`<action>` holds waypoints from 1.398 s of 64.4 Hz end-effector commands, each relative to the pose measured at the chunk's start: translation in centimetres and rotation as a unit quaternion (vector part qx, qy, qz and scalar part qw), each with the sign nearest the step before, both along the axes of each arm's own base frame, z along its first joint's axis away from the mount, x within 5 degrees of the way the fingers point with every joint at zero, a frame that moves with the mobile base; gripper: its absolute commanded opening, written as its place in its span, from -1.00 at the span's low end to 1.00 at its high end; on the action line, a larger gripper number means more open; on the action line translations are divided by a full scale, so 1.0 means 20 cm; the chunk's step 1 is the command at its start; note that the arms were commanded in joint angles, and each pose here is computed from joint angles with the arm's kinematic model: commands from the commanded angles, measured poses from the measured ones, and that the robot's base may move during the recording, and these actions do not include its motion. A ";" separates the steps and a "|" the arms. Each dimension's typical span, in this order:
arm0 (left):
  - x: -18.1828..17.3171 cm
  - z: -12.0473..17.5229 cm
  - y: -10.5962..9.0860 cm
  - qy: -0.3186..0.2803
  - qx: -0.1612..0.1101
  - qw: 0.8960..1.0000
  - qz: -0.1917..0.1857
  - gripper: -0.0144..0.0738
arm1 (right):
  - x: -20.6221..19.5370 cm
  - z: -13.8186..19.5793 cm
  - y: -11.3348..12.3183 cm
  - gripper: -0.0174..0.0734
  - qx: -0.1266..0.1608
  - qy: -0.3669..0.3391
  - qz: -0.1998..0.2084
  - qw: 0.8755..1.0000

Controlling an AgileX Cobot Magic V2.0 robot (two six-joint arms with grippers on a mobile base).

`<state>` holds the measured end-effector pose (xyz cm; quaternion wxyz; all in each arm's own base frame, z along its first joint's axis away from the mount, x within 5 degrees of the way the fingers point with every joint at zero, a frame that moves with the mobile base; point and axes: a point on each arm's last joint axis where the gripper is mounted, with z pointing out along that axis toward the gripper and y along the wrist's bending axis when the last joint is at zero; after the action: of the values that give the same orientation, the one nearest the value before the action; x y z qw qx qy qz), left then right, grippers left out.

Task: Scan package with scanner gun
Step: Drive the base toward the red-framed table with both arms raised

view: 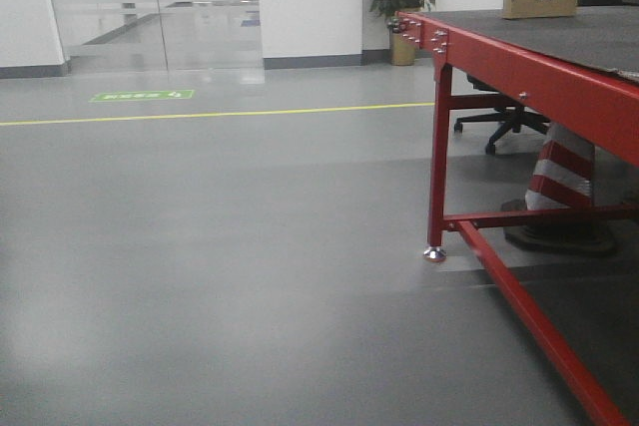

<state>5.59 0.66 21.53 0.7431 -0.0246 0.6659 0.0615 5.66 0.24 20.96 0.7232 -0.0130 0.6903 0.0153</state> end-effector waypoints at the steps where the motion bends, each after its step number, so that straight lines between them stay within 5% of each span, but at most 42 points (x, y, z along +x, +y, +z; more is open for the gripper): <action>1: 0.00 0.01 0.00 -0.010 -0.006 1.000 -0.004 -0.93 | 0.00 0.01 0.00 -0.97 -0.003 -0.014 -0.003 1.000; 90: 0.00 0.01 0.00 -0.010 -0.006 1.000 -0.004 -0.93 | 0.00 0.01 0.00 -0.97 -0.003 -0.014 -0.004 1.000</action>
<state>5.59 0.61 21.53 0.7434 -0.0216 0.6660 0.0581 5.66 0.22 20.96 0.7233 -0.0122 0.6903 0.0144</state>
